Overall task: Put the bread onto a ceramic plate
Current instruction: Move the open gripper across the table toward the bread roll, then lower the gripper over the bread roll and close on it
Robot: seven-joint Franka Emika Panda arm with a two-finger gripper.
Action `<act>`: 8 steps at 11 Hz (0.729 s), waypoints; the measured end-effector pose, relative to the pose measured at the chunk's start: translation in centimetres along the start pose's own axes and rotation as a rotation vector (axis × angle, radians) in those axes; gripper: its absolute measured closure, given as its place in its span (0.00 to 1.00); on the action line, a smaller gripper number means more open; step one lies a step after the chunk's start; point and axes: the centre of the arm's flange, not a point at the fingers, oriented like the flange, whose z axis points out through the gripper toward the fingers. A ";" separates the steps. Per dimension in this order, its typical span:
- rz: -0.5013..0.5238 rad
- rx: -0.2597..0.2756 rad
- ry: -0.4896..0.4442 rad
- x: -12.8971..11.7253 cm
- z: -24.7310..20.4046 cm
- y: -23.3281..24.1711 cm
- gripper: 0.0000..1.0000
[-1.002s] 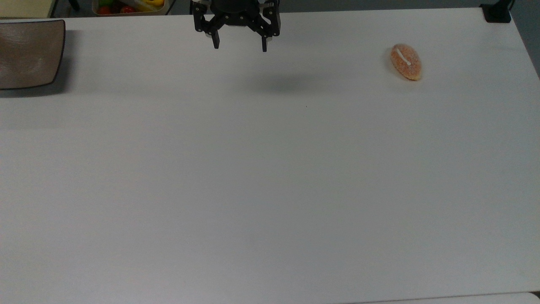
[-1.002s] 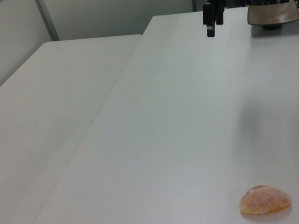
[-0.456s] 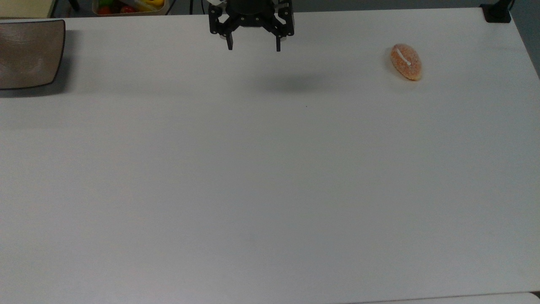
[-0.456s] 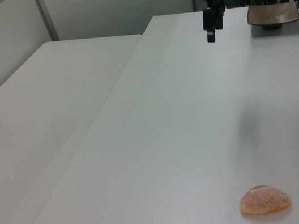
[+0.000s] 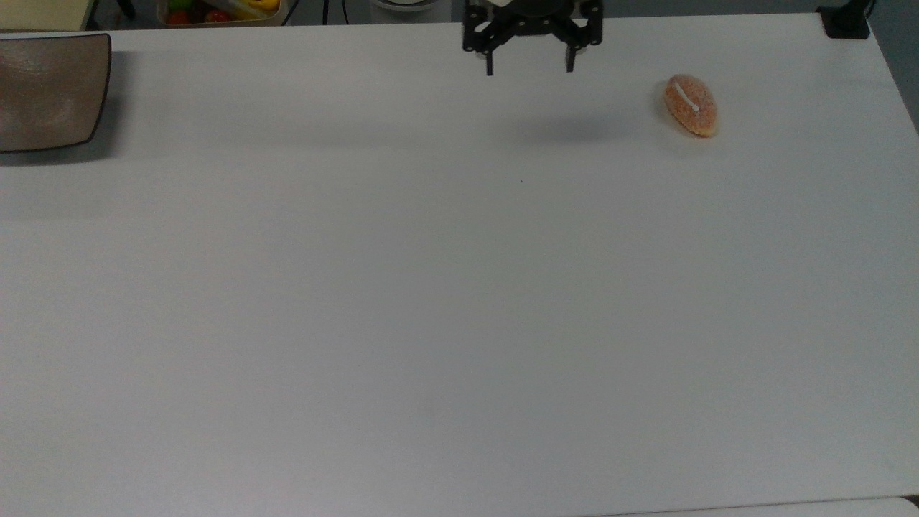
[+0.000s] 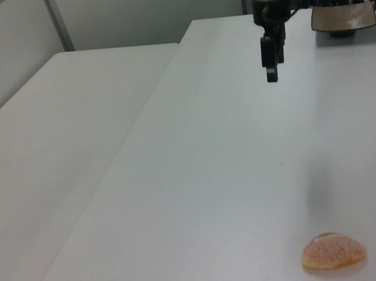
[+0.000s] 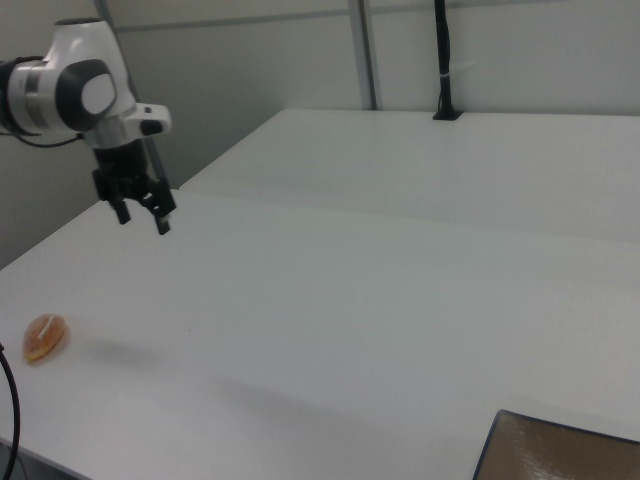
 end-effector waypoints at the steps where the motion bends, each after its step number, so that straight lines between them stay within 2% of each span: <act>1: -0.022 0.001 -0.008 -1.0 0.4 -2.7 0.00; 5: -0.128 -0.001 -0.067 -5.1 3.4 -12.2 0.00; 8: -0.213 0.004 -0.114 -7.0 7.0 -16.9 0.00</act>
